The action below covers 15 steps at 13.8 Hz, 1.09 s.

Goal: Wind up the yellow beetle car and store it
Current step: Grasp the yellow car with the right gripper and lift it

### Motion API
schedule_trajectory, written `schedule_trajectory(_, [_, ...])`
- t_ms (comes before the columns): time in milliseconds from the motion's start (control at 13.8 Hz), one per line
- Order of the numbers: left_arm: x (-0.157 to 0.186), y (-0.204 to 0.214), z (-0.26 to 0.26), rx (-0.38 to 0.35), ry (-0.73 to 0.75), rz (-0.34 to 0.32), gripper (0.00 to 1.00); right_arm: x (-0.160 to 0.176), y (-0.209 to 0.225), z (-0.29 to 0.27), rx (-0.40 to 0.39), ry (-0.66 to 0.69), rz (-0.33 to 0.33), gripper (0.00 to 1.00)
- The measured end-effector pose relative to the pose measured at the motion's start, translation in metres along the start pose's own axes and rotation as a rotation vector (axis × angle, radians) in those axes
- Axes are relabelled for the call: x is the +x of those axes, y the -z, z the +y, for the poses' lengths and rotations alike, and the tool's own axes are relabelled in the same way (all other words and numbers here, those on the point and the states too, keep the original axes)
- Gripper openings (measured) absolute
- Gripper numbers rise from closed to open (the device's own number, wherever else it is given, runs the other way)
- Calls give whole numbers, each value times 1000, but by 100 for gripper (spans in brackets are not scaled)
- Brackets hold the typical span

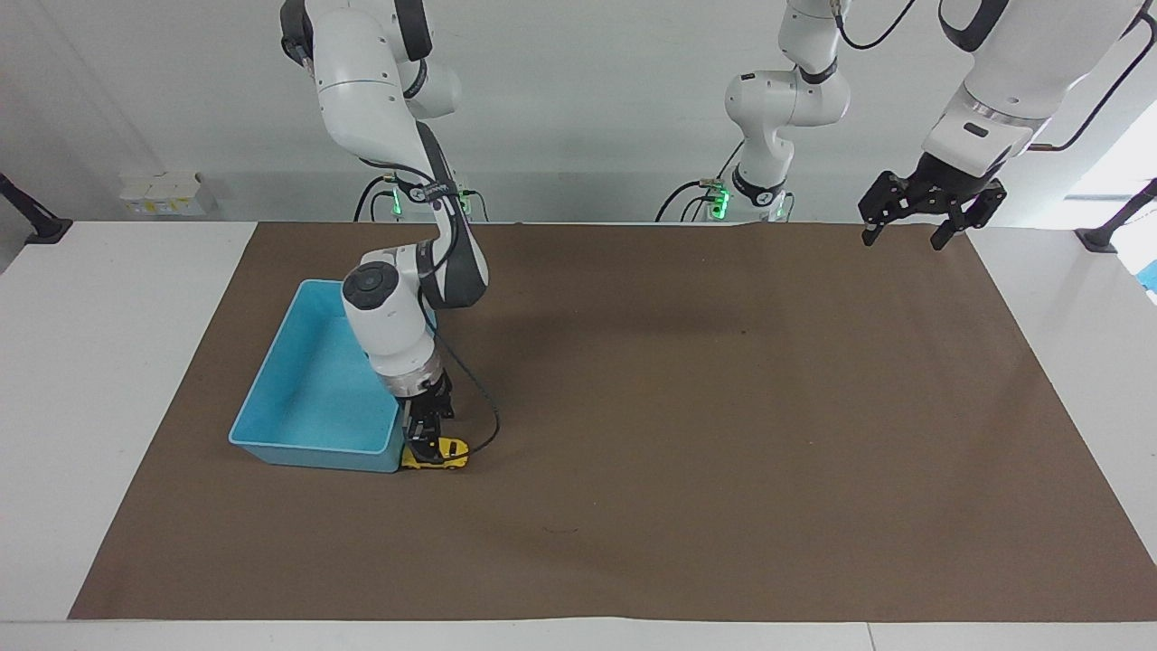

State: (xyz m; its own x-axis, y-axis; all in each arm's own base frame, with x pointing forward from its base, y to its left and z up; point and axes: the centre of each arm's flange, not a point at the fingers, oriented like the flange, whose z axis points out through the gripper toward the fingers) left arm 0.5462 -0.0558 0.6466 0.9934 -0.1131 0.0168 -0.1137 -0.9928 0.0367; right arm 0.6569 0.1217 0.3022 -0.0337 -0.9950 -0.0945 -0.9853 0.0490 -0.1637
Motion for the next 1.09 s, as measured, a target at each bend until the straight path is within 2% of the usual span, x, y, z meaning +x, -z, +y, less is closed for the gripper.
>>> schedule_trajectory(145, [0,1,0,0,0,1,100,-1,2,-2,16,1,-3,56])
schedule_trajectory(218, [-1,1,0,0,0,2,100,-1,3,-3,19,1,-3,48])
schedule_trajectory(363, [-1,1,0,0,0,2,100,-1,4,-3,21,2,-4,44])
schedule_trajectory(654, [-1,1,0,0,0,2,100,-4,4,-2,21,8,-4,44])
schedule_trajectory(872, [-1,1,0,0,0,2,100,-25,6,2,13,54,2,44])
schedule_trajectory(1090, [-1,1,0,0,0,2,100,-34,32,-3,2,91,0,44])
